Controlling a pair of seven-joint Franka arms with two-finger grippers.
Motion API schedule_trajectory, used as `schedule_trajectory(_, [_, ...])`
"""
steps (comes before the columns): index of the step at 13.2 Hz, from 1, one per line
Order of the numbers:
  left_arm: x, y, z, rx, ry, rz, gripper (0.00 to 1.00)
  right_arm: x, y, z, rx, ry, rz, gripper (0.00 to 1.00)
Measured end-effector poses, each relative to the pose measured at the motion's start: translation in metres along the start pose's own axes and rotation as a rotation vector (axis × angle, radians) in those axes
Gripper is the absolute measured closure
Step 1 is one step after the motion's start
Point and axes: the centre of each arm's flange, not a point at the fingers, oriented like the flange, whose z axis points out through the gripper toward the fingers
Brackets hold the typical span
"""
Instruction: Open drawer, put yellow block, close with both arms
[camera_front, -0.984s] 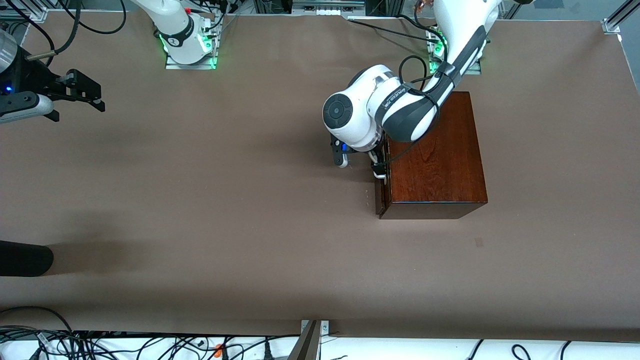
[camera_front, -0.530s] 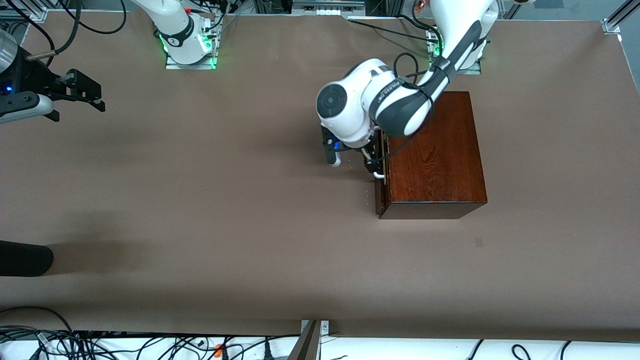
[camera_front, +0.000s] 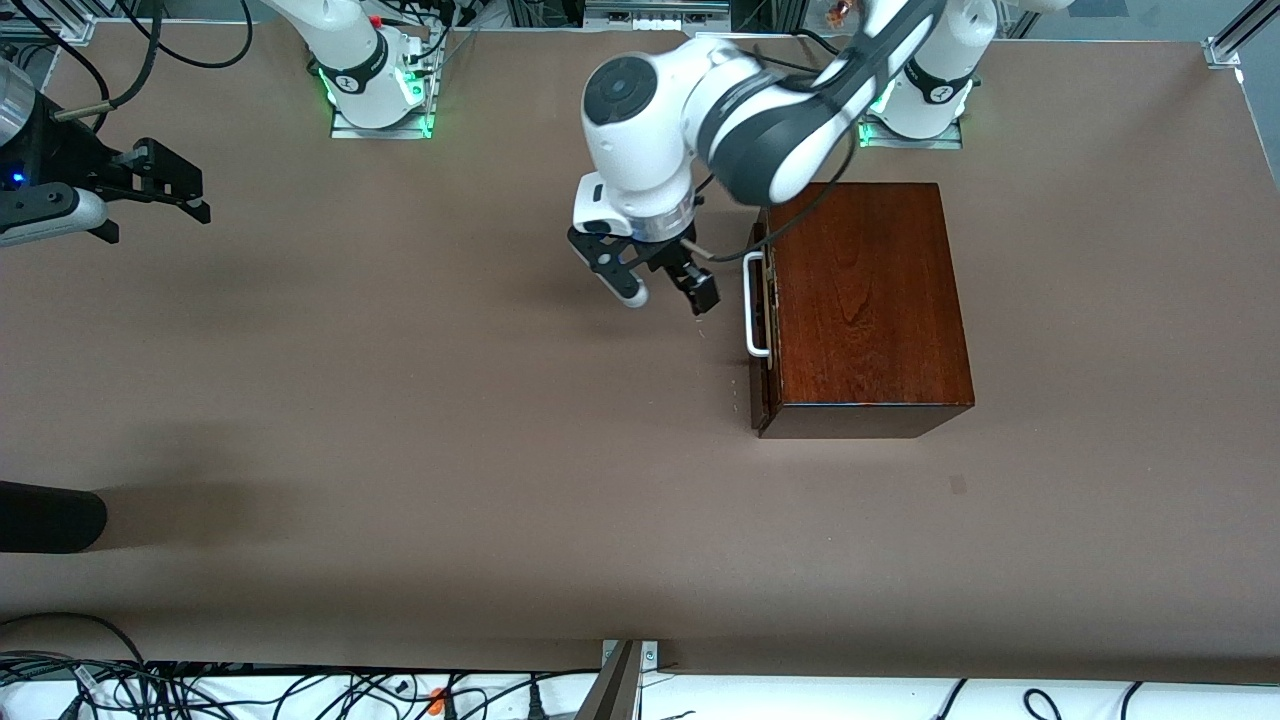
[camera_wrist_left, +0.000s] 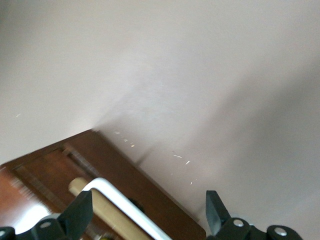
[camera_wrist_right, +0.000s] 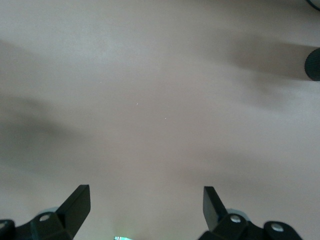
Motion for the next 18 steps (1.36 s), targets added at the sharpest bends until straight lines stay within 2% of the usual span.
schedule_trajectory(4, [-0.043, -0.111, -0.071, -0.102, 0.004, -0.357, 0.0, 0.0, 0.0, 0.0, 0.0, 0.0, 0.0, 0.0])
schedule_trajectory(6, [-0.072, -0.166, -0.091, -0.116, -0.015, -0.476, 0.0, 0.0, 0.0, 0.0, 0.0, 0.0, 0.0, 0.0])
schedule_trajectory(8, [-0.095, -0.211, -0.1, -0.126, -0.018, -0.571, 0.0, 0.0, 0.0, 0.0, 0.0, 0.0, 0.001, 0.0])
schedule_trajectory(9, [-0.107, -0.236, -0.101, -0.156, -0.026, -0.624, 0.0, 0.0, 0.0, 0.0, 0.0, 0.0, 0.001, 0.0])
schedule_trajectory(11, [-0.139, -0.29, -0.095, -0.216, -0.066, -0.74, 0.0, 0.0, 0.0, 0.0, 0.0, 0.0, 0.001, 0.0])
schedule_trajectory(13, [-0.177, -0.337, -0.091, -0.237, -0.116, -0.851, 0.0, 0.0, 0.0, 0.0, 0.0, 0.0, 0.001, 0.0])
schedule_trajectory(16, [-0.22, -0.368, -0.089, -0.236, -0.148, -0.905, 0.0, 0.0, 0.0, 0.0, 0.0, 0.0, 0.001, 0.0])
schedule_trajectory(18, [-0.245, -0.378, -0.088, -0.231, -0.109, -0.837, 0.0, 0.0, 0.0, 0.0, 0.0, 0.0, 0.001, 0.0])
